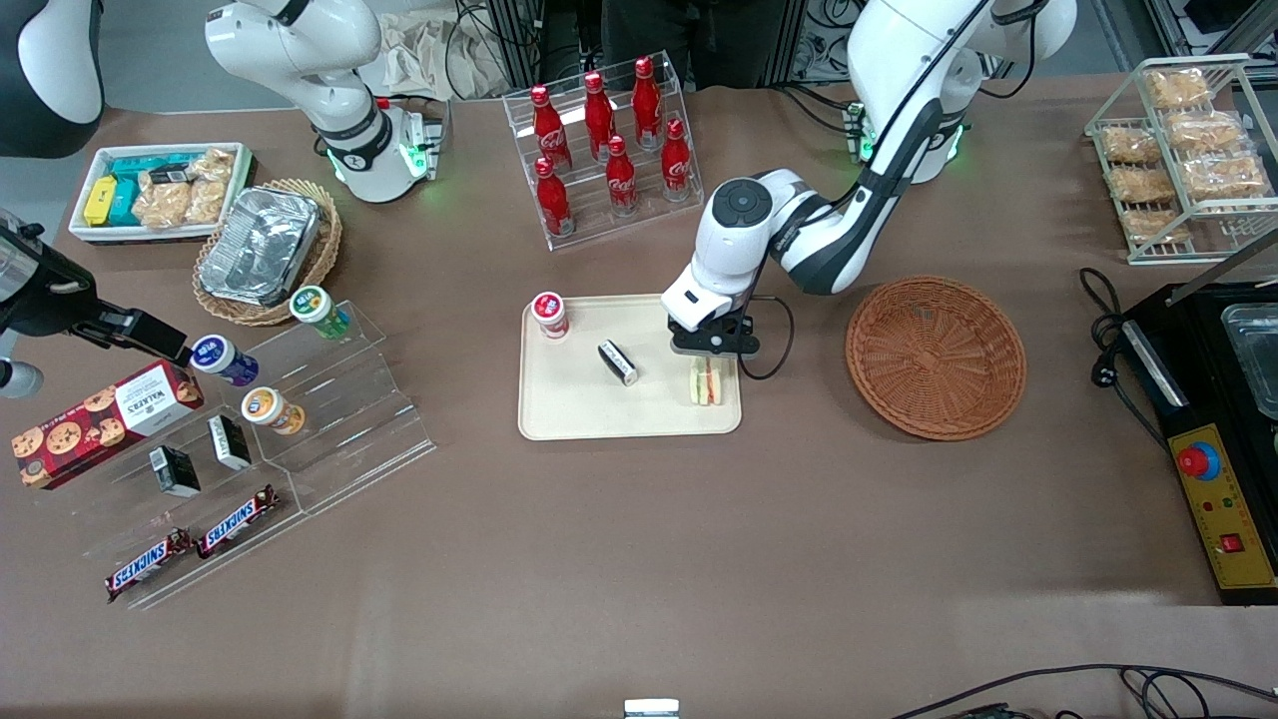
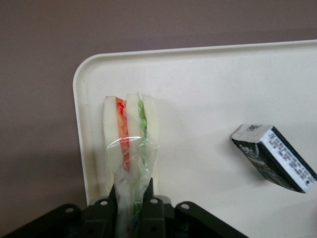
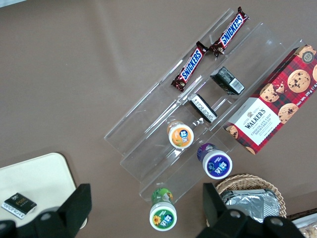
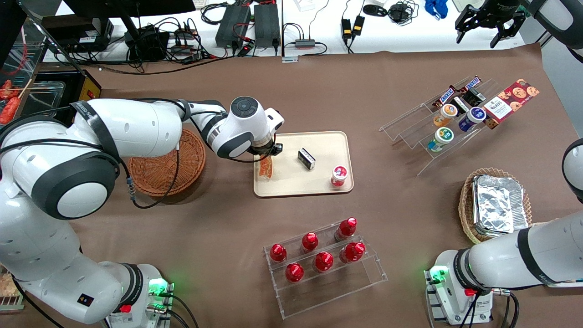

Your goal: Place sandwich from basket to tray

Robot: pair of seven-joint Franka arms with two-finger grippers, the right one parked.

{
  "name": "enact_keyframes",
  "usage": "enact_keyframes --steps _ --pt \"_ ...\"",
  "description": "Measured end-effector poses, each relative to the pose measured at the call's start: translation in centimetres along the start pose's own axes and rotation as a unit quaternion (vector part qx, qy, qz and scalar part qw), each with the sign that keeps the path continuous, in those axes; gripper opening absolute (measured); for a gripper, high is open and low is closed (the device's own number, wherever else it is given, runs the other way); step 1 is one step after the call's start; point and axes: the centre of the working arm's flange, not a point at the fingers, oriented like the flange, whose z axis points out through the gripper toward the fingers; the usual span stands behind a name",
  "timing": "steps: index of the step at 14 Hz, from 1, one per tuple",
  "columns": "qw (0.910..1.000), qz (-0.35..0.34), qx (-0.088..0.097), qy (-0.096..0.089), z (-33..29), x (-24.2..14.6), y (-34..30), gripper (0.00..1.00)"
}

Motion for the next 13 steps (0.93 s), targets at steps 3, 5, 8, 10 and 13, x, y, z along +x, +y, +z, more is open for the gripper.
enact_keyframes --steps 3,5,8,10,13 --pt "1.0 0.0 0.0 0.002 0.1 0.1 -0.1 0.52" --pt "1.0 -0.007 -0.001 0.003 0.0 0.1 -0.1 0.72" --pt "0.9989 -0.045 -0.007 0.013 -0.9 0.8 0.1 0.99" --pt "0.9982 -0.055 -0.003 0.024 -3.2 1.6 0.3 1.0" --pt "0.9967 -0.062 0.044 0.028 -9.3 3.1 -1.1 1.0"
